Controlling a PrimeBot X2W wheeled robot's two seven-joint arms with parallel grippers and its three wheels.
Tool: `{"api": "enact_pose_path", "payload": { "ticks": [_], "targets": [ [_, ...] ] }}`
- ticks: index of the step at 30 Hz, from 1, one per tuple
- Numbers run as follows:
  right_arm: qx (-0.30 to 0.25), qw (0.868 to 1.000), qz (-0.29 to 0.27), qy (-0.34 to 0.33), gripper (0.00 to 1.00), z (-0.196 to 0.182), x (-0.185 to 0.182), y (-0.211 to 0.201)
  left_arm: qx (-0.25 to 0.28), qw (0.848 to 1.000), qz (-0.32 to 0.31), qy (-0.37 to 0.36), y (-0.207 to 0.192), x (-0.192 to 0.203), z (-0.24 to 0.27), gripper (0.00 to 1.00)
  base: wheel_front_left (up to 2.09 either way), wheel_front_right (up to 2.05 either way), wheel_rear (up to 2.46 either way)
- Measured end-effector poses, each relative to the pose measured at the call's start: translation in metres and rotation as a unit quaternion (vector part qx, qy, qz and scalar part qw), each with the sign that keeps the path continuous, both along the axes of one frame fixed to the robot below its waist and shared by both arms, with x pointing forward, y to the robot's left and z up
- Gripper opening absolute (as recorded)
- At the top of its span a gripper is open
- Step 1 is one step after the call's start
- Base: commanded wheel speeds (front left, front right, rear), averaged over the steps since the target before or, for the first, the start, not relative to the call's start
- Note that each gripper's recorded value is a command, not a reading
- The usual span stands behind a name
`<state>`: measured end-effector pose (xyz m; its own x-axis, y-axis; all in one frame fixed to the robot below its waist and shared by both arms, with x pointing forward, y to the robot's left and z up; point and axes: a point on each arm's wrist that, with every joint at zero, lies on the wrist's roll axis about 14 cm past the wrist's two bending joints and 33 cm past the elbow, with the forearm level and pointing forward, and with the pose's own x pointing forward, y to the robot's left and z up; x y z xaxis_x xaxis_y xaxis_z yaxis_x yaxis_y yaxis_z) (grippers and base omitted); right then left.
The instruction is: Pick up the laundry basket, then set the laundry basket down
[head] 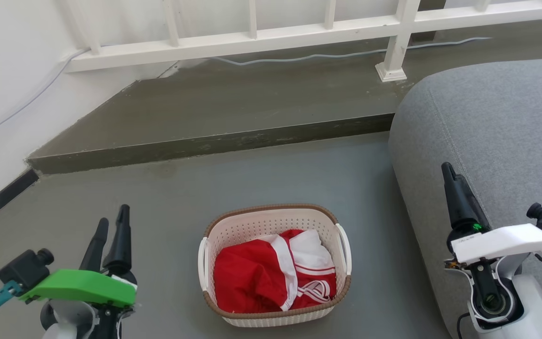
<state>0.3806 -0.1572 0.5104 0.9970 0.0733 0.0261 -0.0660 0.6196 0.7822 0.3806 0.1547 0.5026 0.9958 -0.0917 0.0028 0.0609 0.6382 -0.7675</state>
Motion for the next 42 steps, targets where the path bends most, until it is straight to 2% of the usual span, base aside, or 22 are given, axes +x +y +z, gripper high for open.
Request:
{"api": "enact_pose_path", "payload": {
  "ticks": [6, 19, 42],
  "targets": [
    [-0.061, 0.998, 0.009, -0.017, 1.0, 0.006, 0.001, 0.005, 0.058, 0.998, 0.002, -0.001, -0.002, 0.0, -0.002, 1.0, 0.0, 0.0, 0.0],
    [-0.154, 0.987, 0.018, -0.044, 1.0, 0.012, 0.003, 0.017, 0.149, 0.989, -0.013, -0.014, -0.015, -0.001, -0.005, 1.0, 0.0, 0.0, 0.0],
    [-0.29, 0.951, 0.037, -0.103, 1.0, 0.024, 0.002, 0.041, 0.291, 0.954, -0.036, -0.069, -0.037, -0.003, 0.003, 1.0, 0.0, 0.0, 0.0]
  ]
}}
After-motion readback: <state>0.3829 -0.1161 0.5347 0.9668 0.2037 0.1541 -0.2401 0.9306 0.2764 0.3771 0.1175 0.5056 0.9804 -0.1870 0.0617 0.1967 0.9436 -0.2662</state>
